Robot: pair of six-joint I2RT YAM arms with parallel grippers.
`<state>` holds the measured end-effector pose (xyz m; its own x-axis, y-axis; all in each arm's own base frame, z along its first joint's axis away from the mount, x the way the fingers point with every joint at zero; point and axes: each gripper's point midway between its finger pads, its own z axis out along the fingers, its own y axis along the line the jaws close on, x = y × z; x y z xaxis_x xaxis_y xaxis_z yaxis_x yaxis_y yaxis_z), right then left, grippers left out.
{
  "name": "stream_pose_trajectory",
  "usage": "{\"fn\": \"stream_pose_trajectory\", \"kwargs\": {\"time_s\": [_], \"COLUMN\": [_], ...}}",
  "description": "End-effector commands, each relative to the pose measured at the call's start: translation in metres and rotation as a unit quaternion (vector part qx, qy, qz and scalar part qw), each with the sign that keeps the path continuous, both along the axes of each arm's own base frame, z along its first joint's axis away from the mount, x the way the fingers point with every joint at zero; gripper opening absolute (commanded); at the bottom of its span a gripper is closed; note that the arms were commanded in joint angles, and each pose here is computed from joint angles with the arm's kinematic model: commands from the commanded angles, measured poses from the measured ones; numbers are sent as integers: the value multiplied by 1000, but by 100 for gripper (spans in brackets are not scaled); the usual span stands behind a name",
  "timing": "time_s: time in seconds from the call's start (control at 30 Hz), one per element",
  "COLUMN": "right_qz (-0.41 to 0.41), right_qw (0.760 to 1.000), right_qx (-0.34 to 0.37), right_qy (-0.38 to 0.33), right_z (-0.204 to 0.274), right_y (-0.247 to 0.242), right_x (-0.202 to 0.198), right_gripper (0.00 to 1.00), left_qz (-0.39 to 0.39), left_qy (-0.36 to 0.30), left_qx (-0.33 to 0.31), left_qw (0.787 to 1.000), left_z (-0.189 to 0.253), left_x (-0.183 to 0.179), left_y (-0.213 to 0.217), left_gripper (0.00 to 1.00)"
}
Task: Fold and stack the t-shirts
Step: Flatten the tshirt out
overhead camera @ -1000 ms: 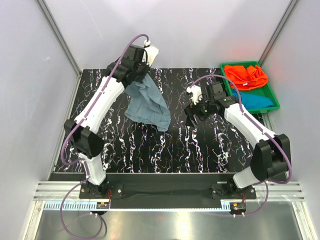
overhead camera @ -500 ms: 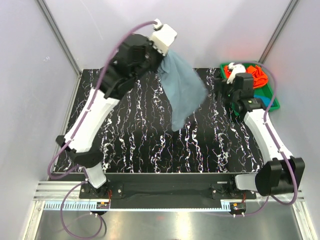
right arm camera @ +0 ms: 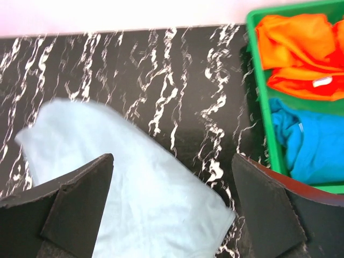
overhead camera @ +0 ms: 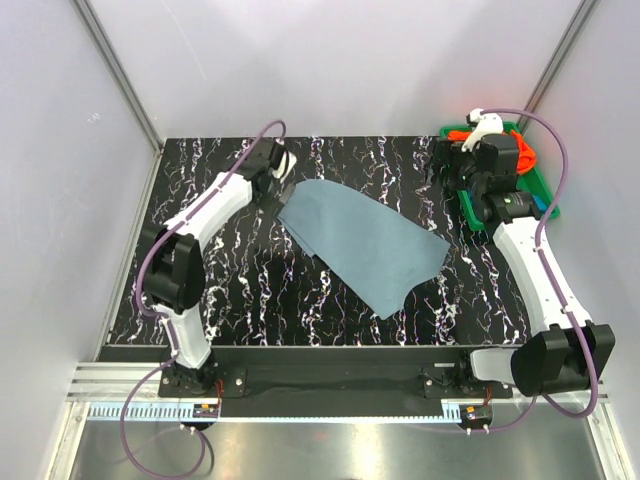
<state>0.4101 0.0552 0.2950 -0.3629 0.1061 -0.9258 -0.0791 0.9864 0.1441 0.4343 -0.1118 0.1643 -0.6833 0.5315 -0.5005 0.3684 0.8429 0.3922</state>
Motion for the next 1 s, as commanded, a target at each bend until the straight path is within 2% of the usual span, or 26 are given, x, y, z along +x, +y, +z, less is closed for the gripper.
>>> {"fn": "stream_pose_trajectory", "kwargs": {"time_s": [0.0, 0.13, 0.27, 0.33, 0.43, 0.53, 0.57, 0.6, 0.67, 0.73, 0.83, 0.97], "right_qz": [47, 74, 49, 20, 33, 75, 113, 162, 212, 288, 392, 461], "right_qw": [999, 991, 959, 944, 939, 939, 941, 936, 928, 921, 888, 841], "right_qx": [-9, 16, 129, 163, 156, 104, 74, 12, -50, -109, -168, -209], "right_qy": [25, 113, 248, 285, 304, 318, 311, 311, 302, 238, 175, 191], "right_z": [-14, -61, -121, -143, -160, -174, -170, -175, -178, -161, -156, -177], "right_y": [11, 24, 31, 30, 31, 29, 41, 44, 53, 77, 112, 131], "right_x": [-8, -24, -48, -48, -45, -44, -44, -51, -61, -72, -105, -143], "right_gripper": [100, 100, 99, 97, 93, 90, 90, 91, 93, 92, 90, 88], "left_qz": [17, 18, 9, 7, 0, 2, 3, 5, 9, 14, 17, 19], "left_qy": [-77, -70, -64, -63, -46, -36, -36, -38, -45, -56, -60, -61], "left_qx": [-35, -69, -72, -59, -50, -58, -61, -63, -63, -60, -56, -54], "left_qw": [996, 995, 995, 996, 998, 998, 997, 997, 997, 997, 996, 997], "left_z": [52, 59, 54, 49, 36, 29, 29, 30, 32, 32, 32, 32], "left_x": [3, 5, 12, 15, 14, 10, 9, 10, 11, 14, 15, 13], "left_y": [-2, -14, -20, -18, -17, -20, -20, -20, -19, -17, -15, -13], "left_gripper": [99, 99, 99, 99, 99, 98, 98, 98, 98, 98, 99, 99]}}
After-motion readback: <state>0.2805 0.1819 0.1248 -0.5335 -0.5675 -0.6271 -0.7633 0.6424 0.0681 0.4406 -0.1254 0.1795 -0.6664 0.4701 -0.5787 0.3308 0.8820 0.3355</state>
